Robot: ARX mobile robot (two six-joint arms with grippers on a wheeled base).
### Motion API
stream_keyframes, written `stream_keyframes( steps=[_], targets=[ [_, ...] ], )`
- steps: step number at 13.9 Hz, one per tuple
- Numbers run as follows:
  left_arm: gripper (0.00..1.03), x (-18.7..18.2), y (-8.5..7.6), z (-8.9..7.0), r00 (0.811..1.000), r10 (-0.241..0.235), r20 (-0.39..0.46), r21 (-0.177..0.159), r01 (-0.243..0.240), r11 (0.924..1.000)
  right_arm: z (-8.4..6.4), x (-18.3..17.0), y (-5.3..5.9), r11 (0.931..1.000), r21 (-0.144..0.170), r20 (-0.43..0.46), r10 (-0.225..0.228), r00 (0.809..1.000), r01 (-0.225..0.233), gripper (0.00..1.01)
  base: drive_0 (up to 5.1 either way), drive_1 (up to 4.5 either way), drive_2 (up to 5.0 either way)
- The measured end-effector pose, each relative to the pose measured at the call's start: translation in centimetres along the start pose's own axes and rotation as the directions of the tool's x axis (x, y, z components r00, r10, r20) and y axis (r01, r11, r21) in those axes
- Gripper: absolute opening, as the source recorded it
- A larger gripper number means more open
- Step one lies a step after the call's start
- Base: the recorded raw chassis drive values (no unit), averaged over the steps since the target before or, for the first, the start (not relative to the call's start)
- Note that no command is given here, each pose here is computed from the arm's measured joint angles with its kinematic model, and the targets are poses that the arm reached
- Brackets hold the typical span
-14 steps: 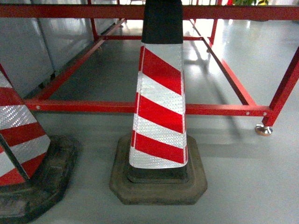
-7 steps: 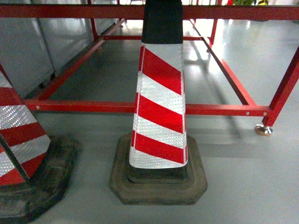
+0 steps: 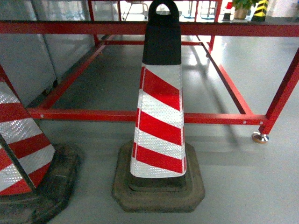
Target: Sort blue parts and orange caps into right shelf containers
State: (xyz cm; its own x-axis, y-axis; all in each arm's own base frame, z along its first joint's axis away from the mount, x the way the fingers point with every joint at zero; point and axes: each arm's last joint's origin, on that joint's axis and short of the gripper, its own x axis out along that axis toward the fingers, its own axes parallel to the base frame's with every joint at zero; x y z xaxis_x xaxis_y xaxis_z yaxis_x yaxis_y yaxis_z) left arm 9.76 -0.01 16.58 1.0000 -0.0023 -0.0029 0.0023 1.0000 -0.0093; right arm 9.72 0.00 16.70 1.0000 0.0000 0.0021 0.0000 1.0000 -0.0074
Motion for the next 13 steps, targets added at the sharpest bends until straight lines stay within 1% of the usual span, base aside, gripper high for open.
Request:
stream_keyframes(
  steps=[8, 13],
  targets=[
    [0.98, 0.00, 0.00, 0.01, 1.000, 0.001, 0.001, 0.010, -0.001, 1.0000, 0.01, 0.00, 0.00, 1.0000, 0.008, 0.002, 0.001, 1.000, -0.001, 0.98, 0.0, 0.00, 0.0],
    [0.98, 0.00, 0.00, 0.01, 1.000, 0.001, 0.001, 0.010, -0.001, 1.0000, 0.01, 0.00, 0.00, 1.0000, 0.008, 0.001, 0.000, 1.000, 0.000, 0.98, 0.0, 0.00, 0.0]
  ],
)
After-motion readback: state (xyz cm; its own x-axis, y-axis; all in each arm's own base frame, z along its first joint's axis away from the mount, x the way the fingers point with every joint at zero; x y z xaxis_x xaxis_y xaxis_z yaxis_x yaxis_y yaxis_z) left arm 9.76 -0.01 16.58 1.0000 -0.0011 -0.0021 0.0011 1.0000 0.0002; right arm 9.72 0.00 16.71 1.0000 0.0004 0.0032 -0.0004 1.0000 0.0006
